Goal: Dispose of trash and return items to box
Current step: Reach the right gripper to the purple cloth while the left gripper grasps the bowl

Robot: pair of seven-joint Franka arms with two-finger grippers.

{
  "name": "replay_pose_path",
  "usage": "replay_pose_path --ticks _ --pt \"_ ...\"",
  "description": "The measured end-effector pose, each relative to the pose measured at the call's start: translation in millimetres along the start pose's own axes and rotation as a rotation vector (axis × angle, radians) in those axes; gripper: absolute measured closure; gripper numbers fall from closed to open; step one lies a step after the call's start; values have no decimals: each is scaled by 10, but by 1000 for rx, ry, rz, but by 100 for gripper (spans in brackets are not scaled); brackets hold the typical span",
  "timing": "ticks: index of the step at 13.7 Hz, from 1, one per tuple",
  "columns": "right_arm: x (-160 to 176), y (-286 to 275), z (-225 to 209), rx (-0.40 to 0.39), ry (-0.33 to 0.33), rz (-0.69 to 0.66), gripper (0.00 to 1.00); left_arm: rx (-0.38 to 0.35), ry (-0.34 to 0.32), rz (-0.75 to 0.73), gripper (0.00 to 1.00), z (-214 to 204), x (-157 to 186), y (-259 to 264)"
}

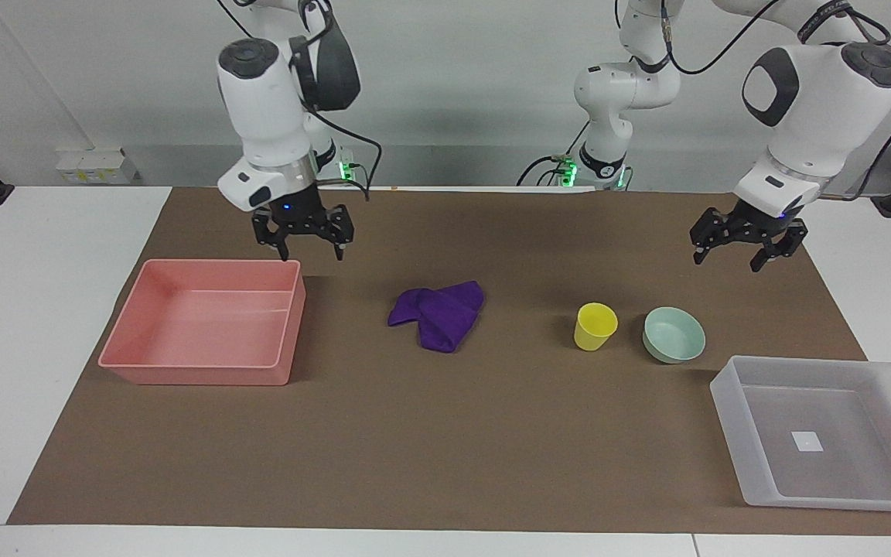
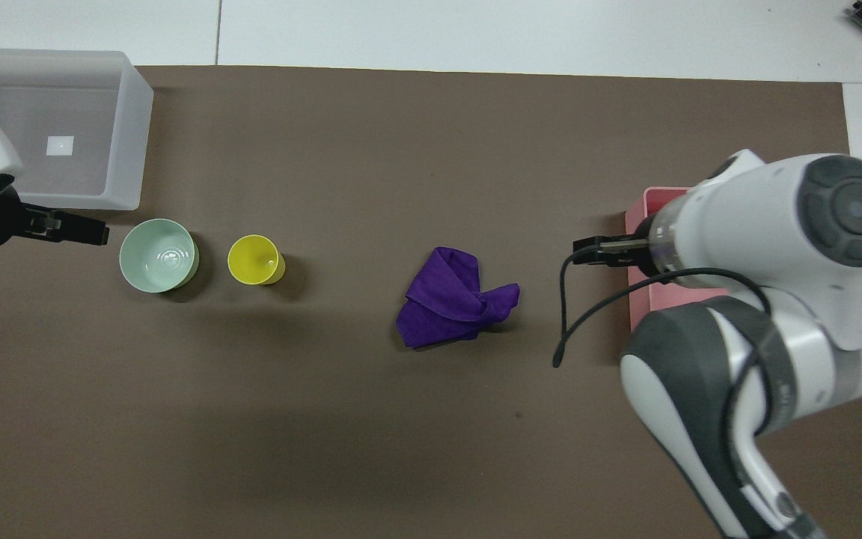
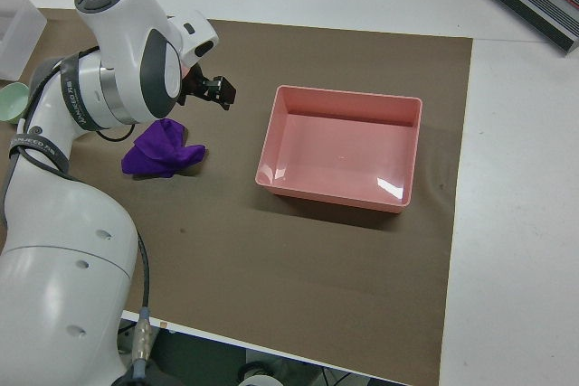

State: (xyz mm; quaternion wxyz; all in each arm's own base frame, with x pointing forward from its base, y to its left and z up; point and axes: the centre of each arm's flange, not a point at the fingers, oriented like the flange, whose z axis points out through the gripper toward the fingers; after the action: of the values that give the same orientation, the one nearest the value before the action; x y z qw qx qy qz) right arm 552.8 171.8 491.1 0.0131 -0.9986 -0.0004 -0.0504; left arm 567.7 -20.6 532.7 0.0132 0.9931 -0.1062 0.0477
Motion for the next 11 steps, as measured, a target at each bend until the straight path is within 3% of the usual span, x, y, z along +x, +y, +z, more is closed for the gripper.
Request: replay_pose_path --ticks 7,11 --pt "-129 -1184 1339 94 69 25 0 19 56 -42 0 949 -149 -217" --pt "-276 -1470 1831 88 48 -9 1 21 99 -88 0 1412 -274 -383"
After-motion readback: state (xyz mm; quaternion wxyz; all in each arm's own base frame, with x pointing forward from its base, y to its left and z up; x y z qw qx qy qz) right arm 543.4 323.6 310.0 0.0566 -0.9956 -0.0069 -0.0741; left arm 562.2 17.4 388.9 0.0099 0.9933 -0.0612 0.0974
